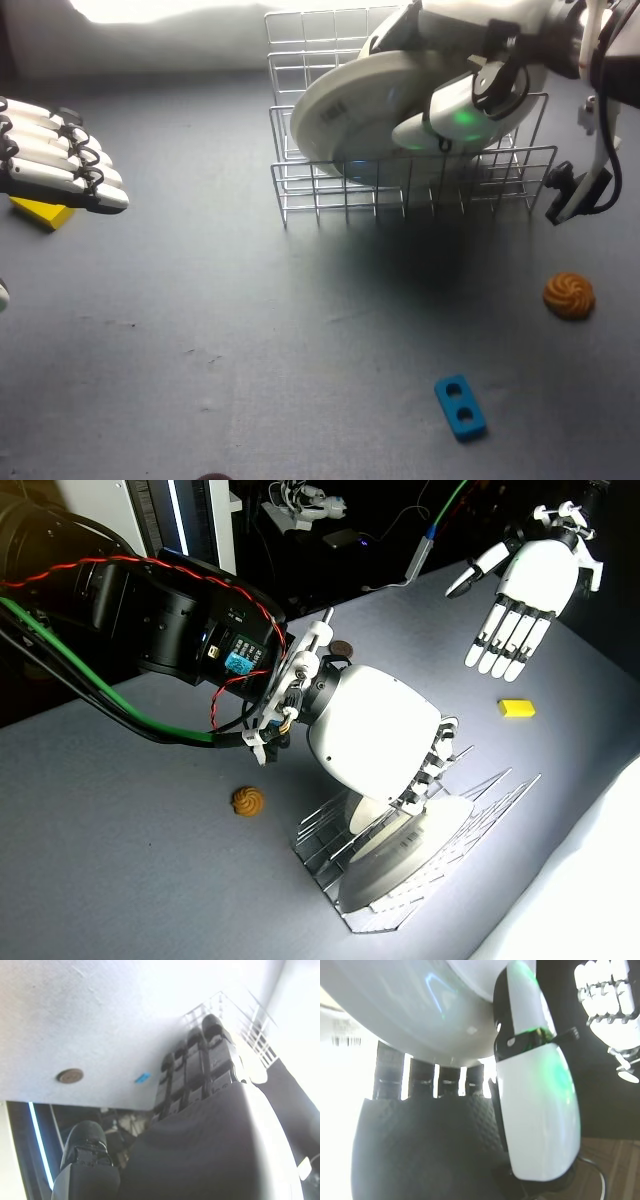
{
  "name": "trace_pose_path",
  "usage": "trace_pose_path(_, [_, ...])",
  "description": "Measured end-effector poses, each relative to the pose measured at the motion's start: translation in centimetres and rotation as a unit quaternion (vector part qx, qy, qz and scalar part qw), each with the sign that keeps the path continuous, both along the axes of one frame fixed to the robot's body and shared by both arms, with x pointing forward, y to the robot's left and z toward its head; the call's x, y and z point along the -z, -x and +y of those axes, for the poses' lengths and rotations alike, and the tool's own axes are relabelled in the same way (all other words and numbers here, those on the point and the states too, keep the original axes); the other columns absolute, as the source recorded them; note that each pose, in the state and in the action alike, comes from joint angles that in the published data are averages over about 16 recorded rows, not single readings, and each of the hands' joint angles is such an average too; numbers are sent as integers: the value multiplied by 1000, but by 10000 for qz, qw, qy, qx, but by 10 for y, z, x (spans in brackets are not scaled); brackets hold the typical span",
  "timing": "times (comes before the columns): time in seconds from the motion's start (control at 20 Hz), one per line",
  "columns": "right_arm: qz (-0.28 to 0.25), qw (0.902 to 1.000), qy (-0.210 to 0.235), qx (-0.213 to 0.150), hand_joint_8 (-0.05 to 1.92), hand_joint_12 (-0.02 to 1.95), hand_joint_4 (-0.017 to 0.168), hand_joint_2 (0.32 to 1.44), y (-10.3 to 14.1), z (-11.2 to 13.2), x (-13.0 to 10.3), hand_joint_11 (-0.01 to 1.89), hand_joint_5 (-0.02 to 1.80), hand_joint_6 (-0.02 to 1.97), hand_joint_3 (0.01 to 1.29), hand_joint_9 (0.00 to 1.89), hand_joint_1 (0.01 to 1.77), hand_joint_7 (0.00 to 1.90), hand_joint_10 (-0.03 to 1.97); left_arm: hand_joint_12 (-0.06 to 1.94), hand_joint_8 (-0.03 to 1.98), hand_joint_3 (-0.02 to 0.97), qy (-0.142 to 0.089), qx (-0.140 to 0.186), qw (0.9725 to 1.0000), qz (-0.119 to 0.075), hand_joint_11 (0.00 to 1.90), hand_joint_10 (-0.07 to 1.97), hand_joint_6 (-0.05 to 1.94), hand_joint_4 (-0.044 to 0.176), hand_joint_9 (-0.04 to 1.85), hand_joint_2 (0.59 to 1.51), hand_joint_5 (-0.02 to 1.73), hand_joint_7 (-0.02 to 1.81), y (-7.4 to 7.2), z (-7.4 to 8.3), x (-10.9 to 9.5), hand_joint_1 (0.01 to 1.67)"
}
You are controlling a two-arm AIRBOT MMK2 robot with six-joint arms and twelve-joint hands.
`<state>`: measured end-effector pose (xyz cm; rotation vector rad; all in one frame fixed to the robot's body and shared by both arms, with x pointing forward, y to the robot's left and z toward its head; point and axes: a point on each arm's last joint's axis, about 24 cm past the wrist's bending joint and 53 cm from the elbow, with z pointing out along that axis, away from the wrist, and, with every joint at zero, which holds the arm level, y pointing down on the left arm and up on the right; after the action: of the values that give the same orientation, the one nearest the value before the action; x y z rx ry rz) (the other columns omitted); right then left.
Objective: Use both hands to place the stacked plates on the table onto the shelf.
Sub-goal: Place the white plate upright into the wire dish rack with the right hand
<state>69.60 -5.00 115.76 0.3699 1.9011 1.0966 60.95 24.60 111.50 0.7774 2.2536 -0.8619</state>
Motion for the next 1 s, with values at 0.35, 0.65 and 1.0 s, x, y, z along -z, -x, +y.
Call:
trace_pose_path(0.35, [33, 10000, 36, 30, 1017, 1304, -8, 1064, -1, 1, 8, 759, 788, 1143, 13, 950, 1250, 915, 1134, 259, 0, 21, -9, -2, 10000, 8, 17, 9, 8, 0, 89, 1121, 67, 97, 0, 0, 1, 15])
trace_pose_path(0.65, [27, 10000, 55, 50, 1042, 1307, -8, 1064, -2, 2, 11, 748, 783, 1163, 13, 977, 1251, 932, 904, 249, 0, 20, -13, -3, 10000, 12, 17, 9, 8, 0, 95, 1121, 67, 98, 0, 1, 1, 15])
trace_pose_path(1.0, [-7, 9999, 86, 58, 1090, 1326, -8, 1063, -2, 3, 12, 731, 772, 1214, 12, 1002, 1244, 934, 592, 253, 0, 21, -12, 2, 10000, 13, 17, 9, 8, 0, 103, 1121, 67, 100, 1, 0, 1, 15])
